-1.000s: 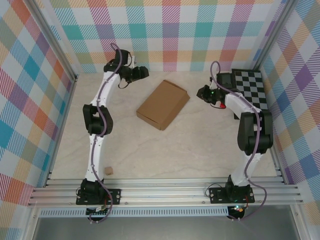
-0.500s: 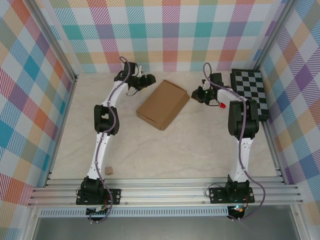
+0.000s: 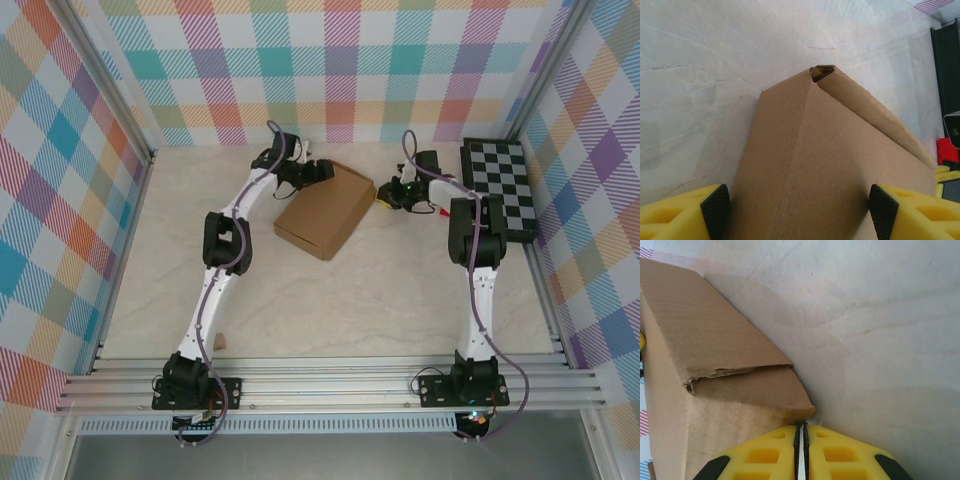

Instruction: Fold the paper box

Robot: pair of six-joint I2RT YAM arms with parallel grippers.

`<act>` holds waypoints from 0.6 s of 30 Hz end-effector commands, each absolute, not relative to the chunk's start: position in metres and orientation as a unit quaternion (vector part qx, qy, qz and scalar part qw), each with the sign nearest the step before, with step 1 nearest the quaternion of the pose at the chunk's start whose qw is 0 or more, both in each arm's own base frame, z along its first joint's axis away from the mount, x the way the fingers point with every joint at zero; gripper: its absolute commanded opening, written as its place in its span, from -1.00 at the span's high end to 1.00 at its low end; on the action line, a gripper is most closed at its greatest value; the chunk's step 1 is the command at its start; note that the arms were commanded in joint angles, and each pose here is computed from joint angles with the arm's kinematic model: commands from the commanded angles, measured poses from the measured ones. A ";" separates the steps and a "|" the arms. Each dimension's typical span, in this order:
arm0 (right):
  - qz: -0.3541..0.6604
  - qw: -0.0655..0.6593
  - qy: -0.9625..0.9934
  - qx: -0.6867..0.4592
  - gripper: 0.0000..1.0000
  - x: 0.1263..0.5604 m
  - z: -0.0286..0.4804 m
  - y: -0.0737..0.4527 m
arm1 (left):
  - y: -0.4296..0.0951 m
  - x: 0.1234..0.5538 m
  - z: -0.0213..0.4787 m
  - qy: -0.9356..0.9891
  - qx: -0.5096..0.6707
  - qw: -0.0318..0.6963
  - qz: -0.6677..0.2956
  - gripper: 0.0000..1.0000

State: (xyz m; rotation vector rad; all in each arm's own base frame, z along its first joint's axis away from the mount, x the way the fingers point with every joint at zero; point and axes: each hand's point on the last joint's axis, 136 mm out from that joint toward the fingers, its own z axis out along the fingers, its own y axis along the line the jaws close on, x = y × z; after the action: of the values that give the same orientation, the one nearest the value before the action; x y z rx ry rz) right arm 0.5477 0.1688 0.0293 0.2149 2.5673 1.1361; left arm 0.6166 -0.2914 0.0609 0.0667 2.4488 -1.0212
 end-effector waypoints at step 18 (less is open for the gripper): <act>0.528 0.114 0.841 -0.009 0.72 0.521 0.067 0.294 | -0.393 0.542 0.050 0.878 0.097 0.141 -0.447 -0.42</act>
State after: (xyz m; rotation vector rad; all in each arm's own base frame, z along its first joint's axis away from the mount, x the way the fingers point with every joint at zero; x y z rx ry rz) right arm 0.5563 0.1902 0.0304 0.2720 2.5486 1.2422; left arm 0.6145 -0.3021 0.0626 0.0948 2.4401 -0.9960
